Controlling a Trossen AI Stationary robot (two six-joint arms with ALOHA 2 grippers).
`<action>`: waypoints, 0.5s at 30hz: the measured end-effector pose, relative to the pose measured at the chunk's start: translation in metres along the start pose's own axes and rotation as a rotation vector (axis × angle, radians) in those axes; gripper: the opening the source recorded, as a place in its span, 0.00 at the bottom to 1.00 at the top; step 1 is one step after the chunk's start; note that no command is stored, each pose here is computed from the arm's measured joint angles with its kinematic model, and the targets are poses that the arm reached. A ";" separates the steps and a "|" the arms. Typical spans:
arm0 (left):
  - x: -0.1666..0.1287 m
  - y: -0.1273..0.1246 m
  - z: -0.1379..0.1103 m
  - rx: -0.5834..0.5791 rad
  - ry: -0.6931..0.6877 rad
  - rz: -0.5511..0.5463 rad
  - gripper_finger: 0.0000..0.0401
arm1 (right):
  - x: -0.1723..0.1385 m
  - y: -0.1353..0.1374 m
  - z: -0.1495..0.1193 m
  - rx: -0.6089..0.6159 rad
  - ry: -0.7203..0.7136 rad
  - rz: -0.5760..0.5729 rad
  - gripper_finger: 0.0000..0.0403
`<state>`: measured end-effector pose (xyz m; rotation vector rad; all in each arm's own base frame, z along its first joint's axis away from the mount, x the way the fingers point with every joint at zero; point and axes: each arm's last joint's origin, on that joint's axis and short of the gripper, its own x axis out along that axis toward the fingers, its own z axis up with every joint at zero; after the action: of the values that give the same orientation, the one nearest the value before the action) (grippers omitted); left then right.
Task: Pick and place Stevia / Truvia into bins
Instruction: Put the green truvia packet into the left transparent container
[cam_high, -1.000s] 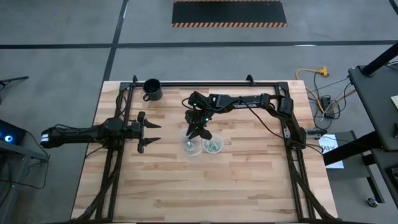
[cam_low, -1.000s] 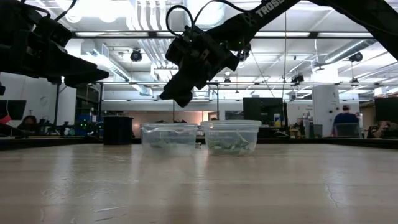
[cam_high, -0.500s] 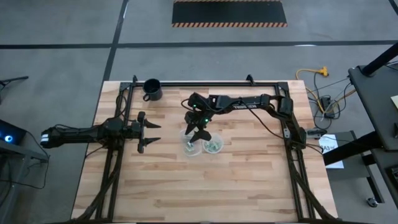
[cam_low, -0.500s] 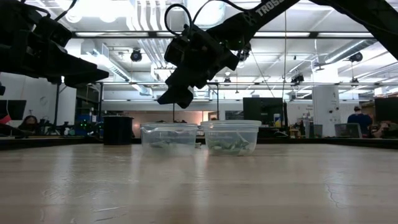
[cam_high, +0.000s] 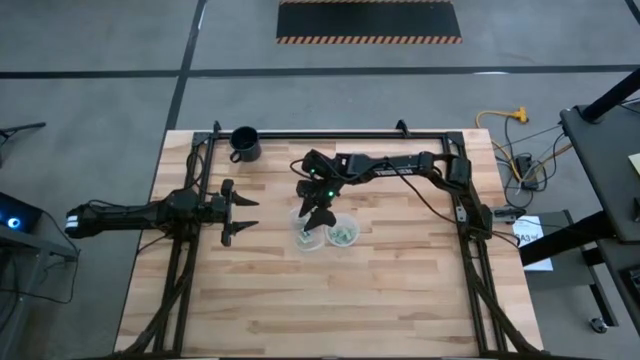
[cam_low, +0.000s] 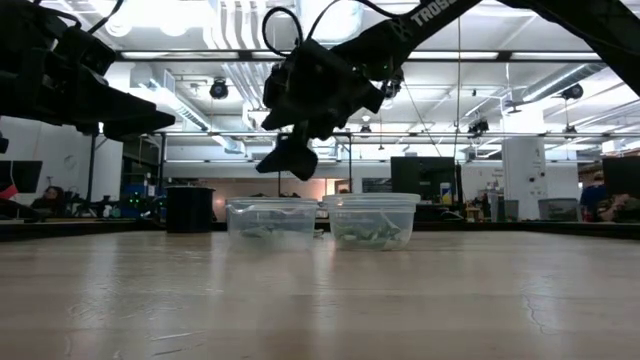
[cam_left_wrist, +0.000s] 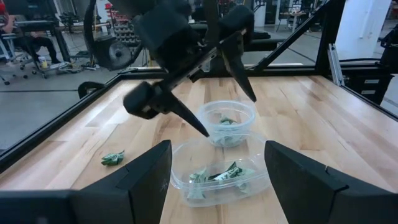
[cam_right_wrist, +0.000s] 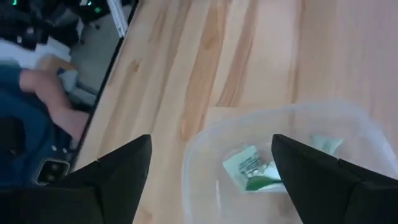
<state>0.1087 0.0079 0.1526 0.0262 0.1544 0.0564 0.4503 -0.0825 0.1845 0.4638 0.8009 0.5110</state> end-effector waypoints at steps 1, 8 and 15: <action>0.000 0.000 0.000 0.000 0.000 0.000 0.60 | 0.003 0.001 -0.001 0.032 0.006 0.003 0.80; 0.000 0.000 0.000 0.000 0.000 0.000 0.60 | 0.039 0.016 -0.029 -0.065 0.011 -0.083 0.79; 0.000 0.000 0.000 0.000 0.000 0.000 0.60 | 0.041 0.037 -0.060 -0.143 -0.099 -0.073 0.80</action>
<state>0.1087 0.0080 0.1526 0.0263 0.1545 0.0567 0.4194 -0.0182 0.1466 0.3239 0.6784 0.4699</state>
